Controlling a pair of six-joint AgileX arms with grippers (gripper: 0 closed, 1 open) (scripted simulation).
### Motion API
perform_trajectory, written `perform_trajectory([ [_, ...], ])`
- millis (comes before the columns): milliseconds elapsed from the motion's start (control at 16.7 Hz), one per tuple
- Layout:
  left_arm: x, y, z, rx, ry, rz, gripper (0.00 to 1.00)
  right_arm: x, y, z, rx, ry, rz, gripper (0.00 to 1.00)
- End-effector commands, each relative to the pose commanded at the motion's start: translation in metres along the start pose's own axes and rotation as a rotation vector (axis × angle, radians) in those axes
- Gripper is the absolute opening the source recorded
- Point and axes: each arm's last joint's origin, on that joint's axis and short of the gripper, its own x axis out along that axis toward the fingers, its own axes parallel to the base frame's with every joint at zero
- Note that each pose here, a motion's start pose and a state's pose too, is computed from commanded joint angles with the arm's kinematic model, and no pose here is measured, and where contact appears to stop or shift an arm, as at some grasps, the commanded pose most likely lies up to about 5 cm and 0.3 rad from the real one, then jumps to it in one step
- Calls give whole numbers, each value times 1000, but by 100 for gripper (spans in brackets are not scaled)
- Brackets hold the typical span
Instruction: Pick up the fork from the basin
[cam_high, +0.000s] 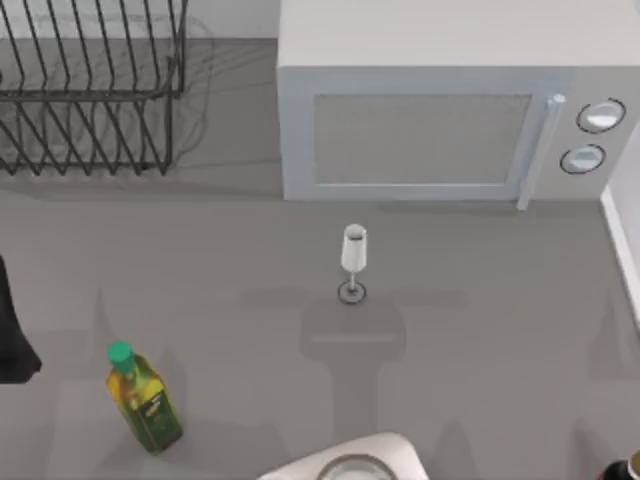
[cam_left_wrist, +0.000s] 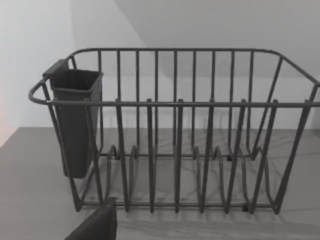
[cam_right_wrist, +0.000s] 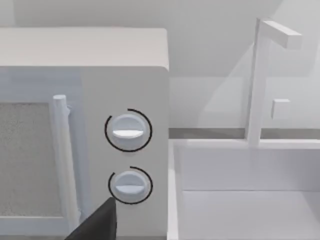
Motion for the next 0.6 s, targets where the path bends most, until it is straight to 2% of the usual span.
perform_trajectory([
  [300,0,0,0,0,0,0,100,0,0,2,-1,7,-1,100],
  [600,0,0,0,0,0,0,100,6,-3,40,-27,146,-28,100],
])
